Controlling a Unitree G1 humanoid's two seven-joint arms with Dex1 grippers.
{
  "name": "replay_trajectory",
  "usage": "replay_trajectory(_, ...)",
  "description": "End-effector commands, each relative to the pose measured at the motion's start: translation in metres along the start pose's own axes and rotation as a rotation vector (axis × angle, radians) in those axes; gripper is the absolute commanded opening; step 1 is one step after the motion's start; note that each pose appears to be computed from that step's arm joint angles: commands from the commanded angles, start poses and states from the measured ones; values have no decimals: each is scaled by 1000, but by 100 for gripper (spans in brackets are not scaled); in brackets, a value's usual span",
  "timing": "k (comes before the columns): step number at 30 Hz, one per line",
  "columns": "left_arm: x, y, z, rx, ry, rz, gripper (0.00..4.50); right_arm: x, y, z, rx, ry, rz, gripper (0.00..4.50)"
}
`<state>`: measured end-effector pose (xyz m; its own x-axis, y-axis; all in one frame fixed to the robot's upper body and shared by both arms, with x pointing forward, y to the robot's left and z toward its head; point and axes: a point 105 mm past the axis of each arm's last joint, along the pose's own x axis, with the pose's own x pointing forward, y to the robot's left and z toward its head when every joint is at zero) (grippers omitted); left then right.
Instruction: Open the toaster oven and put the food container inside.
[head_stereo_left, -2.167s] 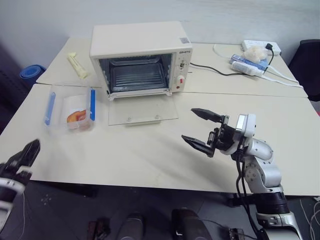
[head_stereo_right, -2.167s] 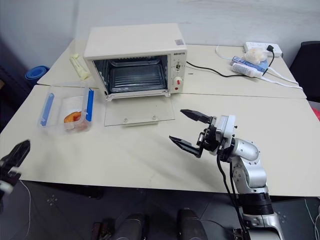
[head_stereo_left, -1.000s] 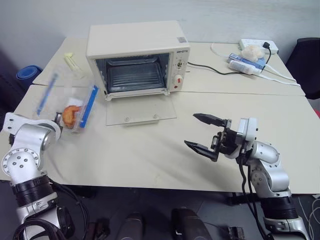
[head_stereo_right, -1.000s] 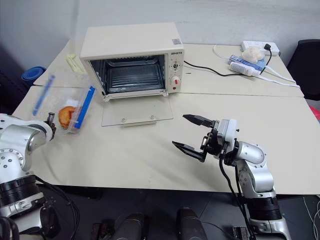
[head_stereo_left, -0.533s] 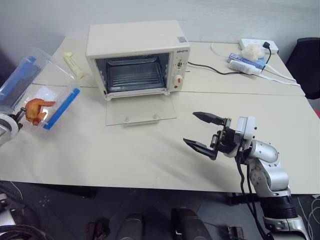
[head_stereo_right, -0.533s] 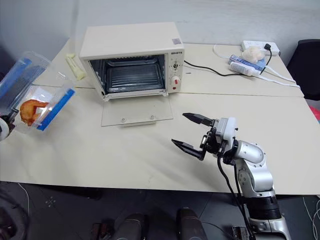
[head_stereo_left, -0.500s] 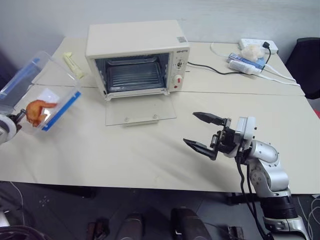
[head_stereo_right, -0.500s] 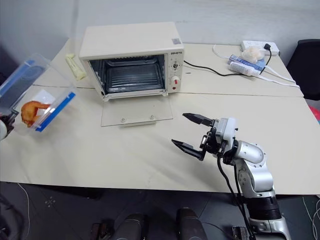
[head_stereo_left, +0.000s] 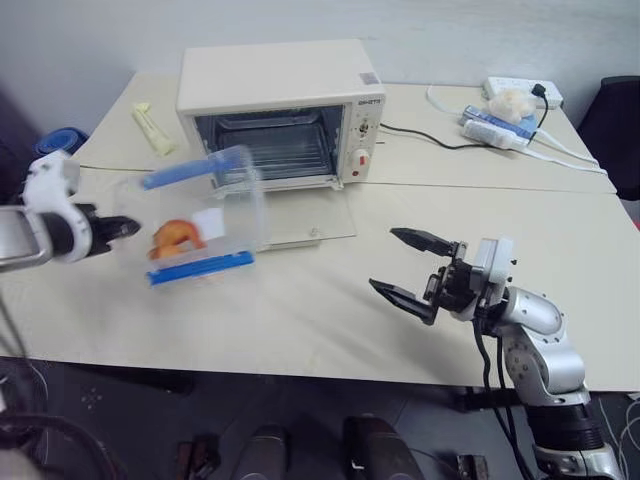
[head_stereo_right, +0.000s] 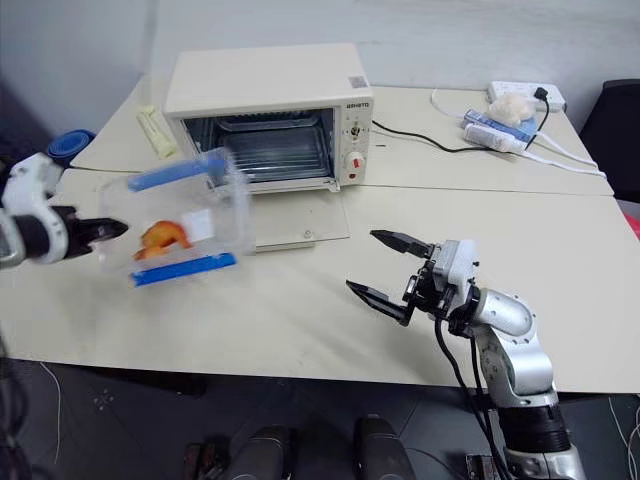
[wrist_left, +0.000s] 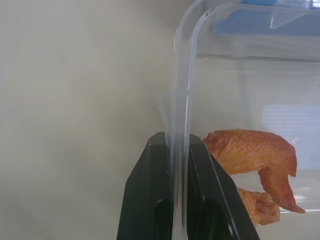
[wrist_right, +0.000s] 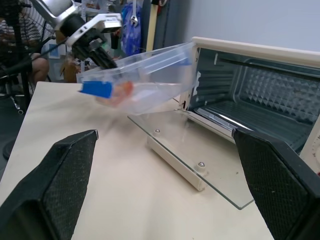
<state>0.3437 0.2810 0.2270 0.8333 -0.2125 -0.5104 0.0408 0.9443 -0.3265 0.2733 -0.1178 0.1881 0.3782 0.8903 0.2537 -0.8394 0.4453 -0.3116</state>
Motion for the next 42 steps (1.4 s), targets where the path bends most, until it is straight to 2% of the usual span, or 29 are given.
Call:
replay_trajectory(1,15,-13,17,5,-36,29,1,-2,5,18,-35,-27,-19,450)
replay_trajectory(4,36,-26,28,11,-60,33,1,-4,8,23,-46,-20,-51,450)
replay_trajectory(7,55,-36,29,37,-32,44,1,-8,10,26,-53,-7,-82,450)
replay_trajectory(11,76,-61,37,52,-67,3,1,-14,14,26,-50,6,-125,450)
replay_trajectory(14,82,-77,34,70,-34,-42,1,-15,18,27,-51,10,-139,450)
replay_trajectory(19,81,-75,37,88,-29,-18,1,-17,18,27,-55,14,-161,450)
replay_trajectory(21,79,-77,39,95,-36,-18,67,-16,18,27,-55,13,-165,450)
replay_trajectory(22,78,-79,40,99,-36,-23,84,-16,18,27,-54,13,-166,450)
replay_trajectory(29,65,-85,45,101,-48,-71,287,-18,15,23,-47,19,-168,450)
replay_trajectory(32,52,-80,57,57,-128,-150,379,-18,13,21,-47,31,-170,450)
replay_trajectory(35,33,-73,51,73,-134,-316,379,-16,11,20,-17,38,-162,450)
replay_trajectory(36,29,-61,50,55,-146,-305,379,-15,12,20,-6,42,-151,450)
replay_trajectory(38,17,-39,44,147,-191,-317,379,-10,14,18,15,49,-107,450)
replay_trajectory(40,5,-31,30,238,-189,-399,379,-6,11,17,28,54,-102,450)
replay_trajectory(41,-1,-25,25,282,-222,-438,341,-2,10,14,53,71,-90,411)
replay_trajectory(42,-5,-19,20,329,-239,-457,324,1,10,11,69,94,-71,392)
